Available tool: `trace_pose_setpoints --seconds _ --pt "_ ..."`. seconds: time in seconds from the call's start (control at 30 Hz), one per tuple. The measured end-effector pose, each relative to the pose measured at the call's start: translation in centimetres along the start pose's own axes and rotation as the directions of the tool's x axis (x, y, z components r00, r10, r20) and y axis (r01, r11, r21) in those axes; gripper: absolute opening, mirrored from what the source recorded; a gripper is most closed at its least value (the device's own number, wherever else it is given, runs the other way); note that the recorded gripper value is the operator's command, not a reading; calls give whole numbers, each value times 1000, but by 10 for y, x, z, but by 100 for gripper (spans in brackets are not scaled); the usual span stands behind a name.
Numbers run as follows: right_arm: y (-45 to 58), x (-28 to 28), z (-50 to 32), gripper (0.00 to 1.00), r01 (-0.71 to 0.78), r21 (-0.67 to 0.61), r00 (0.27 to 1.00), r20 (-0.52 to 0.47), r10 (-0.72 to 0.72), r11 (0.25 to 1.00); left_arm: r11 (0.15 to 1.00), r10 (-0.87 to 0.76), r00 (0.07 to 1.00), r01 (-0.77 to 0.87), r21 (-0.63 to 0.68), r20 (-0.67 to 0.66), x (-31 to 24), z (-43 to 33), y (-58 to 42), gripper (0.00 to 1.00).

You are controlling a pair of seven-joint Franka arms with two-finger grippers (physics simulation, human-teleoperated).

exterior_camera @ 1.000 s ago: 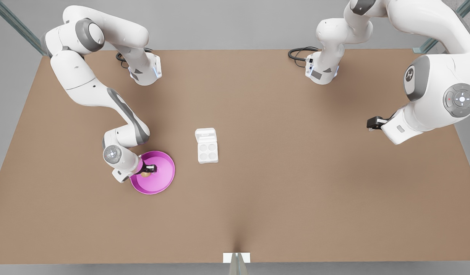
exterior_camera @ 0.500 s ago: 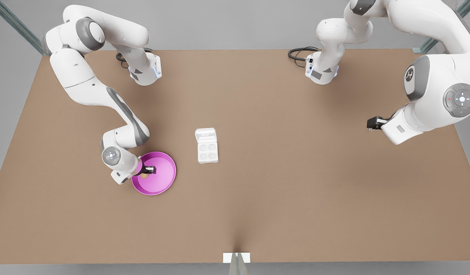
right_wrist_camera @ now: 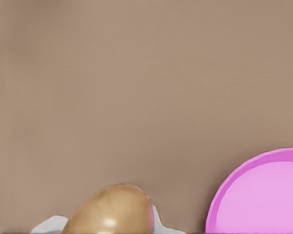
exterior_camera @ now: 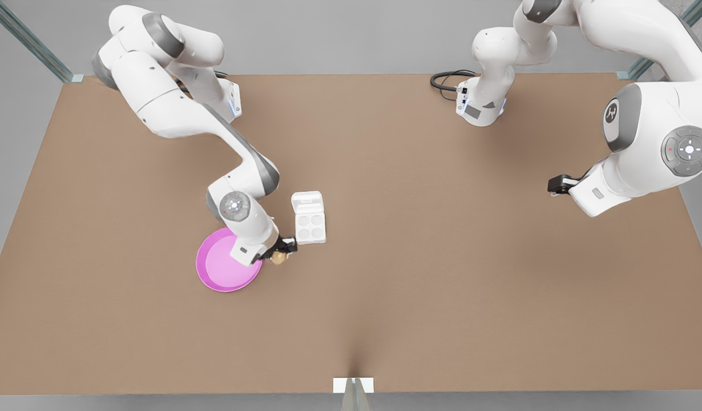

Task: Pack egg into the box and close the box lid

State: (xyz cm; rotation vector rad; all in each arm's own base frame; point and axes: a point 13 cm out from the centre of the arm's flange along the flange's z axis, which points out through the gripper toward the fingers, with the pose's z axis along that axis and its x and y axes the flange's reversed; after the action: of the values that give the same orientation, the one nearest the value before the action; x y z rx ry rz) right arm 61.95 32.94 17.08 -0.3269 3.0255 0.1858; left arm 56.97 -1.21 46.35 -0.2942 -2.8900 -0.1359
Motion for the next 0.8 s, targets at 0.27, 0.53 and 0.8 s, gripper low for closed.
trace_pose_setpoints --seconds 0.27,0.53,0.8 --pt "84 90 33 42 -54 42 993 -103 58 998 1000 0 1000 0 0 -1 -1 1 0 100" --pt "78 142 47 62 -200 115 966 -141 215 973 1000 0 1000 0 0 0 -1 1 0 100" --pt "87 108 20 100 -340 106 934 -76 349 934 1000 1 1000 -1 1 -5 -1 4 0 100"
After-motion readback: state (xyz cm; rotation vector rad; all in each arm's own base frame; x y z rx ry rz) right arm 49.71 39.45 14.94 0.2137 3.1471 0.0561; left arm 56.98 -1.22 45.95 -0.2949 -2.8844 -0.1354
